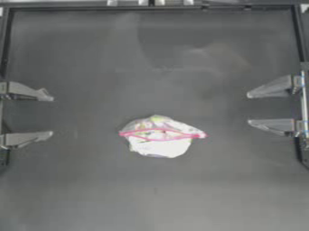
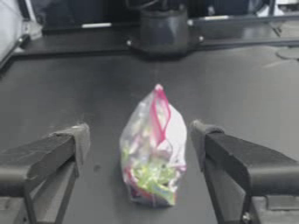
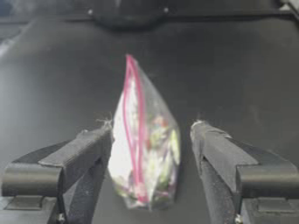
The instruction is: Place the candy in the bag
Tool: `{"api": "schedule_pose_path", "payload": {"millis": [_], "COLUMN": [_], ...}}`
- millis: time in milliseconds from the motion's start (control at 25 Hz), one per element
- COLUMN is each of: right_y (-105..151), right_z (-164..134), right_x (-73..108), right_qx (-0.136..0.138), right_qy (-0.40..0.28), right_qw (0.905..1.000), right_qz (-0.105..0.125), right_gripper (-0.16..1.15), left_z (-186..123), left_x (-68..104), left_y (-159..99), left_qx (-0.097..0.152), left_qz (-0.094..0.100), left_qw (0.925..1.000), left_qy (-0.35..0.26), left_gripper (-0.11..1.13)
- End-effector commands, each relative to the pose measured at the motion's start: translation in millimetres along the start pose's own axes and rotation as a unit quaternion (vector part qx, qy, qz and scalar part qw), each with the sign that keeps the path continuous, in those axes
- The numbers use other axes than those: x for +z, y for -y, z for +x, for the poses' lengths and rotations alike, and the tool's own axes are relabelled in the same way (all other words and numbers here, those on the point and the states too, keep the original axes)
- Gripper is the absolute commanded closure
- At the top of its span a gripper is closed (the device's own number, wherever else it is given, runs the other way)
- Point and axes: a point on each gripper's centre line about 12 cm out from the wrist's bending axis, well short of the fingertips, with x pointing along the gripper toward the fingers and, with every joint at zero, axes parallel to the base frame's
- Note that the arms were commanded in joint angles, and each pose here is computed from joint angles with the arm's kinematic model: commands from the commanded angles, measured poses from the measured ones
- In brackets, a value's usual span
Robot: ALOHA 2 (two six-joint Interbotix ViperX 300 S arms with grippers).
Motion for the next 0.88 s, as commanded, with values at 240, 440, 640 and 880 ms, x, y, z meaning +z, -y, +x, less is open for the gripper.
{"api": "schedule_pose_path", "payload": {"millis": [240,440,640,880], "right_y": [0.2,0.2,0.2,0.2], "right_z": [-5.5,-10.9,-12.7,-18.0], "right_x": [8.1,11.4,9.0,9.8], "right_qx": [0.0,0.0,0.0,0.0], "right_qy": [0.019,0.032,0.036,0.047], "right_qw": [0.9998,0.9995,0.9993,0.9989], "right_qz": [0.002,0.002,0.002,0.001], "right_gripper": [0.09,0.09,0.09,0.09], "left_z": [-9.5,-17.3,-21.7,-23.1], "left_x": [4.3,5.2,6.0,6.6], "left_y": [-0.6,-0.6,-0.6,-0.6], "left_qx": [0.002,0.003,0.003,0.003], "left_qz": [-0.002,-0.002,-0.001,-0.002], "left_qw": [0.9997,0.9996,0.9994,0.9993], "left_qy": [0.023,0.029,0.035,0.037], "left_gripper": [0.03,0.03,0.03,0.03]}}
